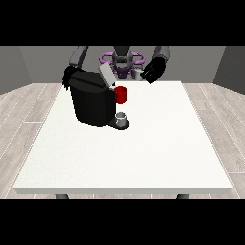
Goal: Insert the coffee pod into the coffee machine and close the lid
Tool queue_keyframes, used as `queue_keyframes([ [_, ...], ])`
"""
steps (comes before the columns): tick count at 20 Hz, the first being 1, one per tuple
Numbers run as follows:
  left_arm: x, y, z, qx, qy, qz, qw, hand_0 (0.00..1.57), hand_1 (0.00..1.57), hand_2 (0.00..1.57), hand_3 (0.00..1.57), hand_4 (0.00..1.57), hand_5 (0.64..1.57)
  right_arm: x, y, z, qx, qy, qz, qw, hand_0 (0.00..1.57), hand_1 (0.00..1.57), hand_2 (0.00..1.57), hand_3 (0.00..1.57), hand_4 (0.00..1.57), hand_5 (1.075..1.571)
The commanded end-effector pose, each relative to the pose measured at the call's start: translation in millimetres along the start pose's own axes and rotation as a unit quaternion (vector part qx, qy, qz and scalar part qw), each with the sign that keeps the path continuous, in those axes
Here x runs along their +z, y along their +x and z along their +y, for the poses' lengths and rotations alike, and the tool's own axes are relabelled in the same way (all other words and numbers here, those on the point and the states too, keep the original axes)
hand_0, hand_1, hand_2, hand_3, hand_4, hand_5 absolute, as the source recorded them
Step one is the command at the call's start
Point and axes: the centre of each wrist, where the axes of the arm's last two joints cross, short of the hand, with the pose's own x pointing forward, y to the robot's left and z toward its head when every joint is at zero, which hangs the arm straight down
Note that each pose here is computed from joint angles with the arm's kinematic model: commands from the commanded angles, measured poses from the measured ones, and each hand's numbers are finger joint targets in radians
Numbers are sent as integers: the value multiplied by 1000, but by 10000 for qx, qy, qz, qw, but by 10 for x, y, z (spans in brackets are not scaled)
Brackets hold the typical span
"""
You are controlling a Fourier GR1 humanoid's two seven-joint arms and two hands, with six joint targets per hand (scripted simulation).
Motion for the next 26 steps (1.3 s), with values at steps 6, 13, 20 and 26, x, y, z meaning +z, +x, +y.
queue_keyframes([
  [6,-169,586,263,349,139,-223,9990,1346,1346,1432,1391,655,1571,-9,-30,-396,-108,-86,18,9999,0,0,0,0,240,1571],
  [13,-168,461,724,440,975,-38,9943,1354,1354,1410,1351,602,1571,-343,479,44,-76,837,-655,9943,0,0,0,0,125,1571],
  [20,-217,860,1035,288,1399,-430,9888,1401,1401,1449,1378,618,1571,-457,409,100,-278,933,-1027,9899,0,0,0,0,183,1571],
  [26,-205,1202,1366,482,1688,-499,9832,1454,1454,1477,1395,596,1571,-636,536,36,-243,975,-1269,9868,0,0,0,0,233,1571],
])
